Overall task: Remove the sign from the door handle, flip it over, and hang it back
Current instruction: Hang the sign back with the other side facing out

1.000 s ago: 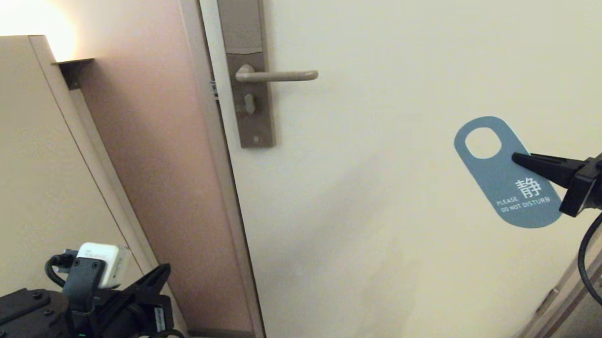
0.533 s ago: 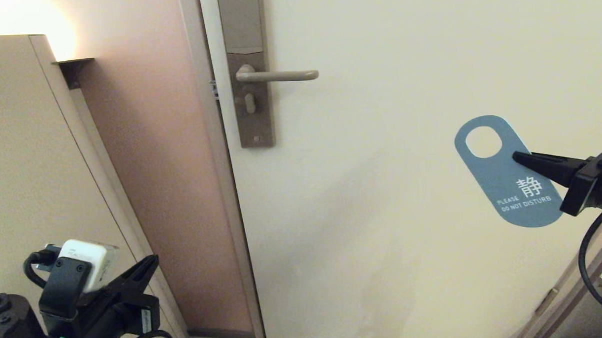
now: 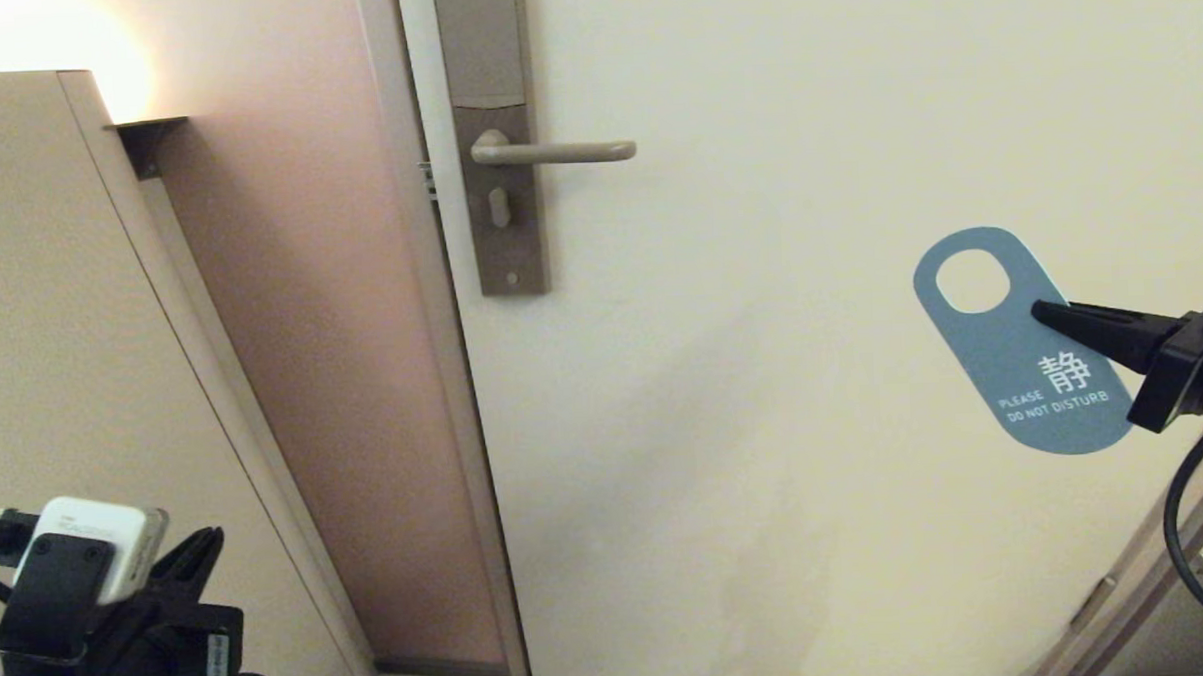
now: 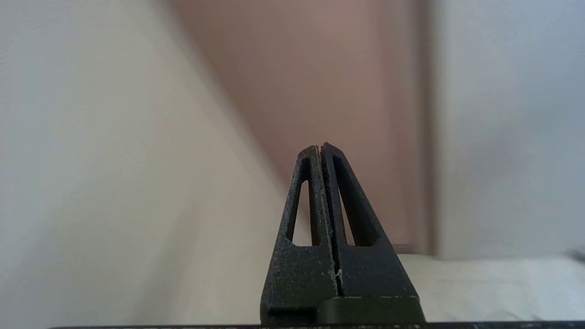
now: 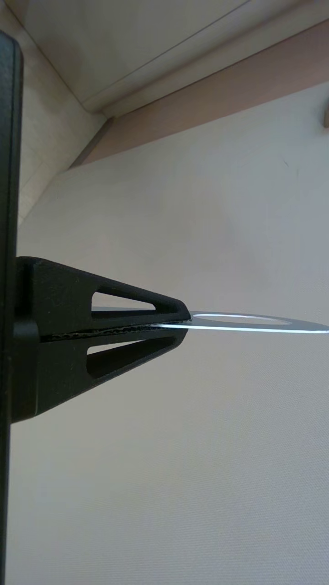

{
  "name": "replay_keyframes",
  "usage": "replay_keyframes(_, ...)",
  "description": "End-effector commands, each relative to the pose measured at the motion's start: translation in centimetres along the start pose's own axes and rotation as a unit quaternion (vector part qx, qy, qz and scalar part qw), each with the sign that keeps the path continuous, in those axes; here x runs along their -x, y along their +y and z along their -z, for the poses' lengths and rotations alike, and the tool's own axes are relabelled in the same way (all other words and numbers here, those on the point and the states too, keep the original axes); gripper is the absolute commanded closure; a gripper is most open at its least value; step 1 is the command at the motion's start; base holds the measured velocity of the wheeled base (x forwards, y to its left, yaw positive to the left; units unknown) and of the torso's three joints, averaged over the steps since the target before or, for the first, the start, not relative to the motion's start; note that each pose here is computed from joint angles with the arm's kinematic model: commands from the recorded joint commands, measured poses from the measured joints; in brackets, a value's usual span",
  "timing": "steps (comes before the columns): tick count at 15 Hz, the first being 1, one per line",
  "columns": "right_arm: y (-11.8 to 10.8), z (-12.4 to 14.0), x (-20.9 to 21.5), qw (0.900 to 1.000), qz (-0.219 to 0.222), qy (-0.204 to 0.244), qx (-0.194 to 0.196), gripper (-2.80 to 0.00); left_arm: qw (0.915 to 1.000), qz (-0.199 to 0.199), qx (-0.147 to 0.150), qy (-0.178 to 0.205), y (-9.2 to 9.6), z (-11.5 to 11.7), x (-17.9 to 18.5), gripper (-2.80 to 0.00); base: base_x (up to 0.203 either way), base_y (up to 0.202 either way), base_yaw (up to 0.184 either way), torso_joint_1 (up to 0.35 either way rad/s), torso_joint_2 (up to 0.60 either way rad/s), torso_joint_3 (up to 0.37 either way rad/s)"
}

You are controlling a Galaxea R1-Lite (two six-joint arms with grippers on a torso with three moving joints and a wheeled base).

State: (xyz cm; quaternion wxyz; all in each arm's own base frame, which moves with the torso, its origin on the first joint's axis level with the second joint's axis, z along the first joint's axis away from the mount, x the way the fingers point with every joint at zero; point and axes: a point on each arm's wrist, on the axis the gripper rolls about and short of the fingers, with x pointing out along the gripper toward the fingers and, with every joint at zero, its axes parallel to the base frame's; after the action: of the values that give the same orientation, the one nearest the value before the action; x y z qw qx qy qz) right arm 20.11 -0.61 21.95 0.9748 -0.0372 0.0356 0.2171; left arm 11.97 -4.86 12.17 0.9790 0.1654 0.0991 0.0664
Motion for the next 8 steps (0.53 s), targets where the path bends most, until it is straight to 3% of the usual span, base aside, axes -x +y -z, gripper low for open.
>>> replay_keyframes(1, 0.1, -0.1, 0.3, 1.0, -0.001, -0.005, 0.003, 0.0, 0.999, -0.043, 0.009, 0.0, 1.0, -0.1, 0.0, 0.0, 0.0, 0.0, 0.0, 0.0, 0.0, 0.0)
replay_keyframes(8, 0.4, -0.3, 0.7, 1.0, -0.002, -0.011, 0.007, 0.0, 0.9839, -0.178, -0.004, -0.004, 5.0, 0.0, 1.9, 0.0, 0.0, 0.0, 0.0, 0.0, 0.0, 0.0)
